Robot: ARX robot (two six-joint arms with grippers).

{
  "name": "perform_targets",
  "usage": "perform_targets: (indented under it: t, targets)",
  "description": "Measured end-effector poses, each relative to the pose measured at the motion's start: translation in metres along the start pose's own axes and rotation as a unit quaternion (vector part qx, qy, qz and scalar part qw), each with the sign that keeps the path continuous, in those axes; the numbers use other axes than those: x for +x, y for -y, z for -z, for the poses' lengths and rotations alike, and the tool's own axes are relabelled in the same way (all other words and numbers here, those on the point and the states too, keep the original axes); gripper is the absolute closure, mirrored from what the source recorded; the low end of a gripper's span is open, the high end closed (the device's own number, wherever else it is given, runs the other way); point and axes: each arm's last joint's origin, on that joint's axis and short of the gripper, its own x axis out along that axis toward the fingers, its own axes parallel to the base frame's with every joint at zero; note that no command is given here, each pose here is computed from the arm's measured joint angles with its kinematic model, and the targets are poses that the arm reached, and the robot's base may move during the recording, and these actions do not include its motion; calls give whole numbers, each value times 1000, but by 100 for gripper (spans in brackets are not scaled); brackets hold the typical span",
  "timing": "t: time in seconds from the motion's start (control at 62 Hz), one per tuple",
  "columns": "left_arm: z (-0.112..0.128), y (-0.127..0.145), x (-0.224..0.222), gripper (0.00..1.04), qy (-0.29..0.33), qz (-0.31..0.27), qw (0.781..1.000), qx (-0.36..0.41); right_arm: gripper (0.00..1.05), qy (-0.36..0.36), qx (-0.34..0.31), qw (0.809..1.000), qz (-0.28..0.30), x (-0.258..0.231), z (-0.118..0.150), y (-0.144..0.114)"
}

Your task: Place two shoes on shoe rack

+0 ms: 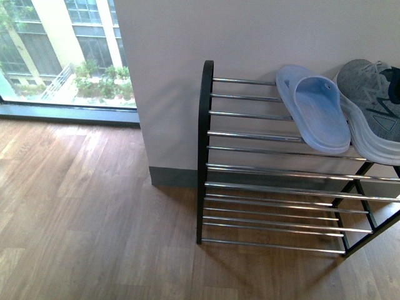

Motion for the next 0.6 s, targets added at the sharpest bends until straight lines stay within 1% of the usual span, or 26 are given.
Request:
perform_targets:
  t: [0.129, 0.435, 0.468, 0.484, 0.548, 0.597]
  targets:
    - [0, 0, 0, 103, 0, 0, 1000, 0, 103, 12, 0, 1000, 1, -6, -1, 0]
    - [0, 0, 0, 103, 0, 0, 1000, 0, 103, 13, 0, 1000, 1, -6, -1, 0]
    - [0, 0, 0, 103, 0, 0, 1000, 0, 99, 13, 0, 1000, 1, -6, -1, 0]
    - [0, 0, 0, 103, 0, 0, 1000, 0, 93, 13, 0, 1000, 1, -6, -1, 0]
    - [0, 0, 0, 103, 0, 0, 1000, 0, 85, 13, 0, 1000, 1, -6, -1, 0]
    - [0, 0, 0, 103, 0, 0, 1000, 0, 76, 13, 0, 1000, 1, -6, -1, 0]
